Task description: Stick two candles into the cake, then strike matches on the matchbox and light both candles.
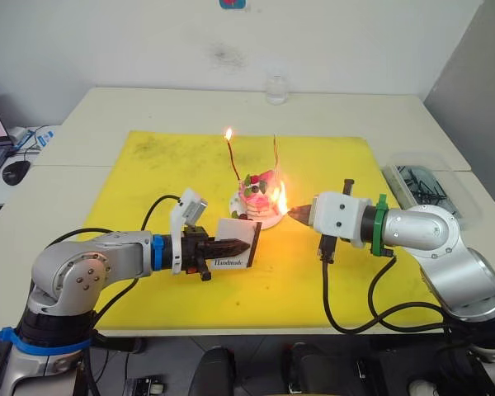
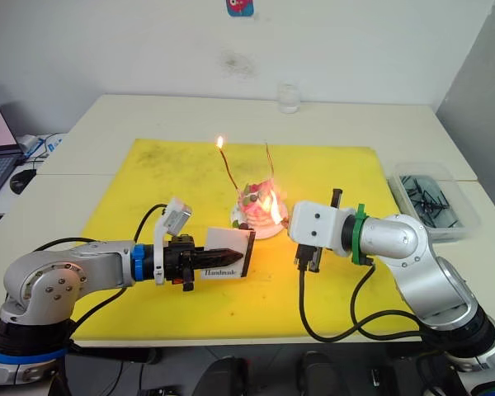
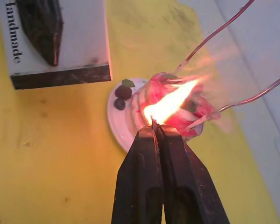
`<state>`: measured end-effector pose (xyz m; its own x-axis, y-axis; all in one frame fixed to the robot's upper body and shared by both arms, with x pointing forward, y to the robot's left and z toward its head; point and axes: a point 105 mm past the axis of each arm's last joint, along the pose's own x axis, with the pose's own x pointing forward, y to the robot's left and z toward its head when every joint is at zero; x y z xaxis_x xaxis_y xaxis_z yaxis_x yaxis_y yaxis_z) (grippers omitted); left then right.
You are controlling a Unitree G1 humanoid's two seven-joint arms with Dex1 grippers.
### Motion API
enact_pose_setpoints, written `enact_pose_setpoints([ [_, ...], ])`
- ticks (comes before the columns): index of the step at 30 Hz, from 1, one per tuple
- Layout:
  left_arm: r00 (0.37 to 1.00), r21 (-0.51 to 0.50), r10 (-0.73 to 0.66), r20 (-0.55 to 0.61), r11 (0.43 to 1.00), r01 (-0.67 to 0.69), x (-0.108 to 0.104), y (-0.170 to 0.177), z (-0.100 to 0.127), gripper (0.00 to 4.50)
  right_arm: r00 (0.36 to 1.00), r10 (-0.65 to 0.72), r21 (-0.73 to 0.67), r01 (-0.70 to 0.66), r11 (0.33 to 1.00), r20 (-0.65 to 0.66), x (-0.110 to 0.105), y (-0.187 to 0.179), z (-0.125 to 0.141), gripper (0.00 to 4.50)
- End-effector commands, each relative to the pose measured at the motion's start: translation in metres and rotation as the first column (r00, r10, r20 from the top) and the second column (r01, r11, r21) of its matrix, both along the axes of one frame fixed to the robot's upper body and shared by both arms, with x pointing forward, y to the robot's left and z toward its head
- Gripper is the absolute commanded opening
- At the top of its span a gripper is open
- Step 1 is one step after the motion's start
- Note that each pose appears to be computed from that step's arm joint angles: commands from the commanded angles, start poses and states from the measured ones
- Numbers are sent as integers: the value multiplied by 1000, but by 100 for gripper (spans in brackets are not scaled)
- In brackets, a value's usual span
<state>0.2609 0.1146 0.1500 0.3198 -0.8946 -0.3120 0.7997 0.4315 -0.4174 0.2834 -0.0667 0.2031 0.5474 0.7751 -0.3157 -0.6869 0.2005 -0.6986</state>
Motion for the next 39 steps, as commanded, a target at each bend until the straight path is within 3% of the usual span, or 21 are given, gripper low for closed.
enact_pose_setpoints([
  [1, 999, -13, -21, 41, 1000, 21, -1, -5, 7, 0, 995, -17, 41, 13, 999, 98, 10, 5, 24, 2],
  [15, 999, -22, -35, 35, 999, 36, -4, -10, 4, 0, 967, -79, 113, 53, 992, 243, 52, 20, 65, 2],
  [39, 998, -36, -50, 41, 998, 51, -5, -16, 6, 0, 966, -86, 130, 56, 990, 243, 58, 20, 69, 2],
])
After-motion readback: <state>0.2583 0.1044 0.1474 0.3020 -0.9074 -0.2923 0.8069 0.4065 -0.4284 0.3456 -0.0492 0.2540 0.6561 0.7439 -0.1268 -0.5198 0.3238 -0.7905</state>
